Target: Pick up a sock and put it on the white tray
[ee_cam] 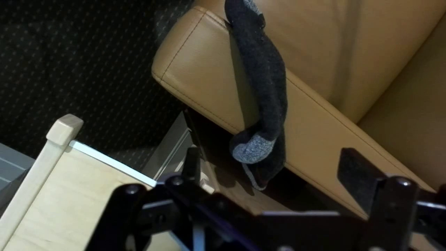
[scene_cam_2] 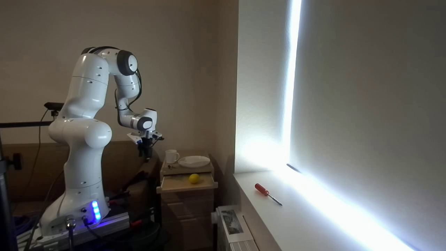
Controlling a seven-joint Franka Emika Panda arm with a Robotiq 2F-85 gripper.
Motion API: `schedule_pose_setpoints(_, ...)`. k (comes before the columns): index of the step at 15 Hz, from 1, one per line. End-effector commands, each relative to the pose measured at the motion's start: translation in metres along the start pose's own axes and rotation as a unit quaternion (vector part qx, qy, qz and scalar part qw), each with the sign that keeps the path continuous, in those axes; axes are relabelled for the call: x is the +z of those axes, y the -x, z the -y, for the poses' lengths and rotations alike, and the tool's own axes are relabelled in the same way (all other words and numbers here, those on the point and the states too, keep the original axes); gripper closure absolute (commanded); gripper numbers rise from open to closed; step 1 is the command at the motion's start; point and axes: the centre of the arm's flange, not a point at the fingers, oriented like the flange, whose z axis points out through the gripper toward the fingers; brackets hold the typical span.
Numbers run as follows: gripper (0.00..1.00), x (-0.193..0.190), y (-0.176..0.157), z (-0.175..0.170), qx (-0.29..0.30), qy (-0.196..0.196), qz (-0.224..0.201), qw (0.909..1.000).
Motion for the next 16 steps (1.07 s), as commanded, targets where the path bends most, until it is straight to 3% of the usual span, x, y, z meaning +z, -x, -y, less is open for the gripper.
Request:
schedule_pose_setpoints(1,0.00,0.021,0.005,0.004,-0.006,0.002,0.013,0.9999)
schedule_pose_setpoints(5,0.00,0.050,0.026,0.017,-0.024,0.003,0.028,0.9993)
schedule_pose_setpoints(10,0.00,0.085,0.037,0.020,-0.047,0.019,0.001,0.9987)
schedule_pose_setpoints(14,0.00,0.118,0.034,0.015,-0.102,0.041,-0.035,0.9933)
schedule_pose_setpoints(15,0.00,0.122,0.033,0.016,-0.105,0.033,-0.043,0.9930)
schedule_pose_setpoints(16,0.00,0.105,0.037,0.013,-0.097,0.034,-0.024,0.9944)
